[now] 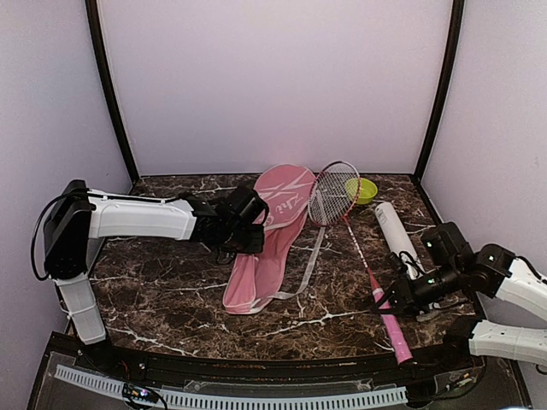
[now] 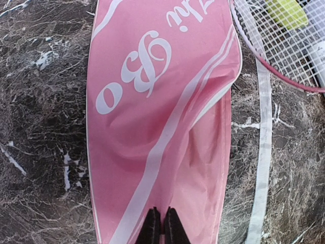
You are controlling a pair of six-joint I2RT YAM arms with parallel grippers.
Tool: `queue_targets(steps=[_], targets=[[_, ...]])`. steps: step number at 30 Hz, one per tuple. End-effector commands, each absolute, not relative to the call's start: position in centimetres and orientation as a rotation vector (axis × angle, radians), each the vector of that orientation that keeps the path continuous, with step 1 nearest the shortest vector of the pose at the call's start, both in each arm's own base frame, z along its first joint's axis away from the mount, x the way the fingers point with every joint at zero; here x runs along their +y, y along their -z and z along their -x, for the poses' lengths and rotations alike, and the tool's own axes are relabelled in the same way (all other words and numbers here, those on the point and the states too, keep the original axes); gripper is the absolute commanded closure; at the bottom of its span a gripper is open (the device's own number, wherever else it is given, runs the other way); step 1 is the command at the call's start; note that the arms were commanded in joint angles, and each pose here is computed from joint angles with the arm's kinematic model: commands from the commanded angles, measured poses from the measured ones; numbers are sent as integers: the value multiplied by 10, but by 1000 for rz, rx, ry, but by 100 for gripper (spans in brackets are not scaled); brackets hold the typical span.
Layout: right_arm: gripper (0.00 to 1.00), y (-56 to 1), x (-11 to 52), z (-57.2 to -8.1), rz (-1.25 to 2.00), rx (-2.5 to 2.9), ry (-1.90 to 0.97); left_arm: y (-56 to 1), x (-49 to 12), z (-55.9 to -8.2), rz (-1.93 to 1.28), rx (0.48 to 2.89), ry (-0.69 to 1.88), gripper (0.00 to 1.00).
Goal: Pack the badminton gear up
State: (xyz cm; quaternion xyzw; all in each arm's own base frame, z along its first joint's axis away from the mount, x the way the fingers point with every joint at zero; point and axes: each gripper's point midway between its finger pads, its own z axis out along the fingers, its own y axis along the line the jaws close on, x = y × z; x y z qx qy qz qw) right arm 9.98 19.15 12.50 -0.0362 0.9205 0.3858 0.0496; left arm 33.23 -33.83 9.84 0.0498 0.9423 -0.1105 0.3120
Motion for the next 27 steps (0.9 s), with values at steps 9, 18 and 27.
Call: queue_targets(steps=[9,18,27], targets=[[100,-159,205,-49,126,2851,-1626,-173,-332,-370,24,2205,531,100],[100,-201,218,-37,109,2775,-1958,-185,-327,-364,-28,2133,564,100],[100,-219,226,-44,36,2691,-2083,-190,-328,-361,-109,2097,565,100]])
